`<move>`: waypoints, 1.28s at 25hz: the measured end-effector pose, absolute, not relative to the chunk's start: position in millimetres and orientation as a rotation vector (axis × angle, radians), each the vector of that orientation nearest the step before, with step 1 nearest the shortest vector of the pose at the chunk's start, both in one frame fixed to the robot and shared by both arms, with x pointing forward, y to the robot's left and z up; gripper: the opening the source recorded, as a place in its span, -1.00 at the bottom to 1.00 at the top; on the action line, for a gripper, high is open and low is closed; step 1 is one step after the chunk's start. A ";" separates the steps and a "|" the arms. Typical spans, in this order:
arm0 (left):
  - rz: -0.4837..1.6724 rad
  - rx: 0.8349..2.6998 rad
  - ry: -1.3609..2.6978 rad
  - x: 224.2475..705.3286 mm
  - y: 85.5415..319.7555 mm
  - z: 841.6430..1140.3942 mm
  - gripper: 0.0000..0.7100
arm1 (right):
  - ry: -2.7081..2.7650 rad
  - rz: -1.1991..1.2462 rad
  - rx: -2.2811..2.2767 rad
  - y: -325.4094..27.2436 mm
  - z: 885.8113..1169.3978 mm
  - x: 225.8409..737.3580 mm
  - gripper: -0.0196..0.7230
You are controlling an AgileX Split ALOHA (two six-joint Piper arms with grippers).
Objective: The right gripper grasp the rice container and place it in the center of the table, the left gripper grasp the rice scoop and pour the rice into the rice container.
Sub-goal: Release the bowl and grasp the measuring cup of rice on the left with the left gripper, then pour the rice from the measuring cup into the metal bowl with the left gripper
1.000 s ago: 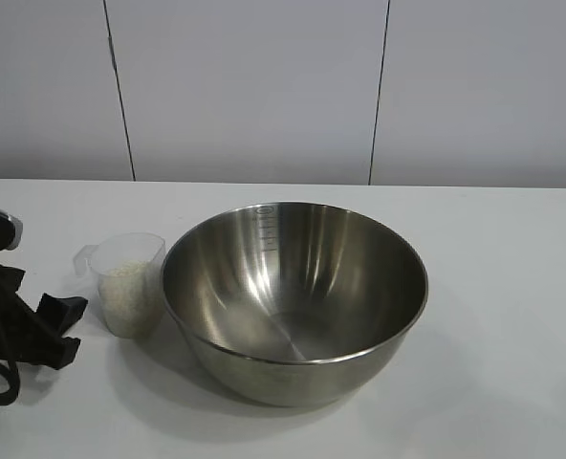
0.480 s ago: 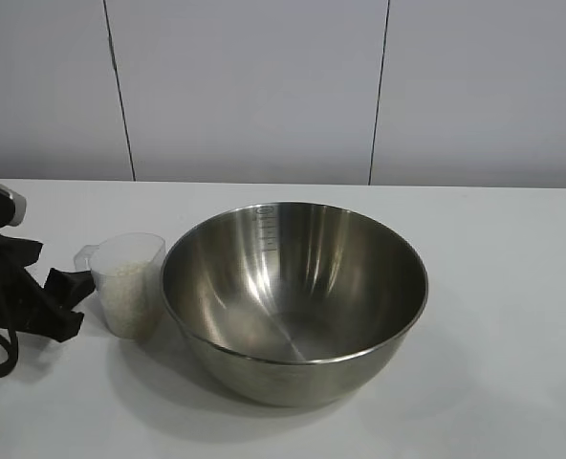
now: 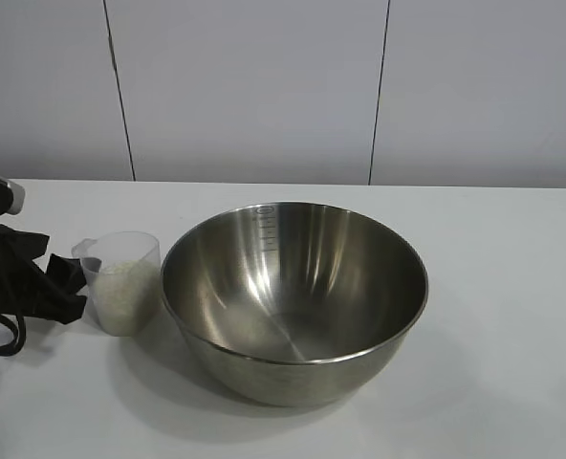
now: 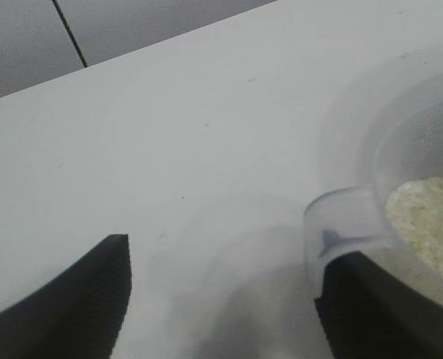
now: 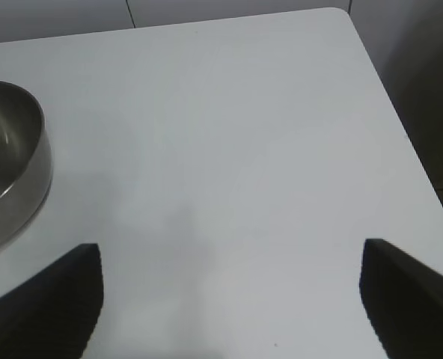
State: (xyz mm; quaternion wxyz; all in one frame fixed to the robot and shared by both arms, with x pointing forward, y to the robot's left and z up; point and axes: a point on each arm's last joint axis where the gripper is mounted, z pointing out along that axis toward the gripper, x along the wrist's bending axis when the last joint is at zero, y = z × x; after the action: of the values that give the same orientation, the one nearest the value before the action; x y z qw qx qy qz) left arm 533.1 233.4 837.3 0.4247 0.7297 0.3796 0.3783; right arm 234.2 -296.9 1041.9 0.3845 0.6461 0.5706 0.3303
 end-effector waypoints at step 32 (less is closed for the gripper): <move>0.946 1.759 0.812 538.6 224.0 871.7 -0.97 | 1.453 0.842 1.646 -296.9 1042.0 234.3 0.77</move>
State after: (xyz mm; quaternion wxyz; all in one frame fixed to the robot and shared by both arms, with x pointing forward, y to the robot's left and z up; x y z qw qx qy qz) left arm 538.6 224.0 871.7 0.4732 0.7186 0.3319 0.3866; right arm 234.3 -296.9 1042.0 0.3848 0.6460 0.5704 0.3305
